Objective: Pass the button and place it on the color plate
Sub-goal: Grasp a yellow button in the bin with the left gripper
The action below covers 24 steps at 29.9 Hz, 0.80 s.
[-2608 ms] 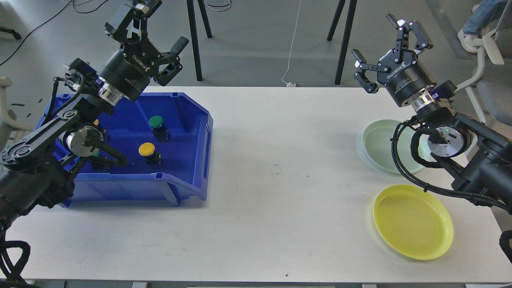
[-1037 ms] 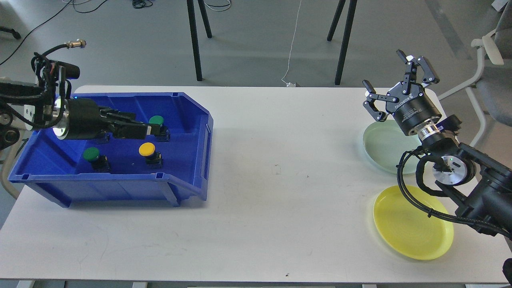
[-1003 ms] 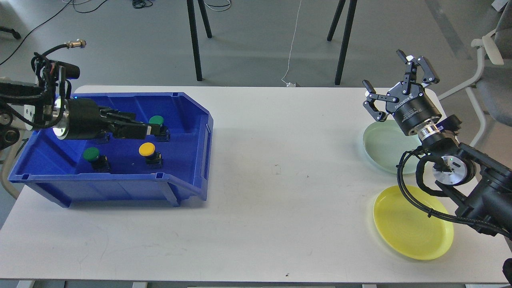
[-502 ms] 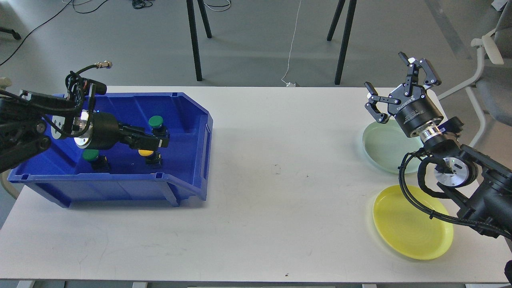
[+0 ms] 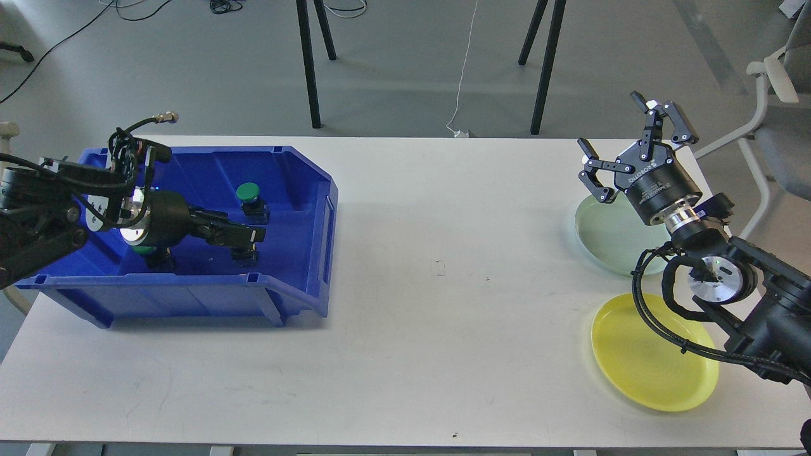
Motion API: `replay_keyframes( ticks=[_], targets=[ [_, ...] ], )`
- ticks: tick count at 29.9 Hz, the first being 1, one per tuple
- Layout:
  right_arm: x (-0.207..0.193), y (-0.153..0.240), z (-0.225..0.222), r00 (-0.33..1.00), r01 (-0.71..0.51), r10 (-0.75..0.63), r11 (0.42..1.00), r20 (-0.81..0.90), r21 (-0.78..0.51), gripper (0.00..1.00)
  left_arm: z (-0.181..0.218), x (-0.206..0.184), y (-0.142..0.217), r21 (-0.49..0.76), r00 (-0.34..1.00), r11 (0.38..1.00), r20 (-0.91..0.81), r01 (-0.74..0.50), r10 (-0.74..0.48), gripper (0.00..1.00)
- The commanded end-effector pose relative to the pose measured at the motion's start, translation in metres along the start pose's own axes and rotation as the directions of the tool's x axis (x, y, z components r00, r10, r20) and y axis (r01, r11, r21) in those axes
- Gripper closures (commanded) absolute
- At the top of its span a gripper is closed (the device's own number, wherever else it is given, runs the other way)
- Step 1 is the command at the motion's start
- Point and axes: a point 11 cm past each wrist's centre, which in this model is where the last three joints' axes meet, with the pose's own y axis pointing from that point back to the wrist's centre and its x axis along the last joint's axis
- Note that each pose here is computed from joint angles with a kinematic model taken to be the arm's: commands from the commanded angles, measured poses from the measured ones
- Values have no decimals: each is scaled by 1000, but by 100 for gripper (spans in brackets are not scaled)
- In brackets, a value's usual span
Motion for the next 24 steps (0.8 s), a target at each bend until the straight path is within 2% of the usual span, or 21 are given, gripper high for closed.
replay_keyframes(
  ticks=[1, 18, 21, 24],
  targets=[
    [1, 2, 1, 1000, -5, 5, 1000, 4, -1, 1, 2, -1, -3, -4, 1000, 1000, 2, 4, -4, 2],
    [4, 5, 1, 1000, -15, 15, 1000, 12, 6, 1, -16, -16, -4, 42, 1000, 999, -12, 7, -7, 7],
    [5, 6, 2, 1000, -16, 16, 1000, 12, 5, 1, -16, -16, -4, 42, 1000, 999, -12, 6, -6, 13],
    [5, 6, 1, 1000, -17, 17, 1000, 11, 7, 1, -17, -17, -4, 42, 1000, 999, -10, 2, -1, 25]
  ],
)
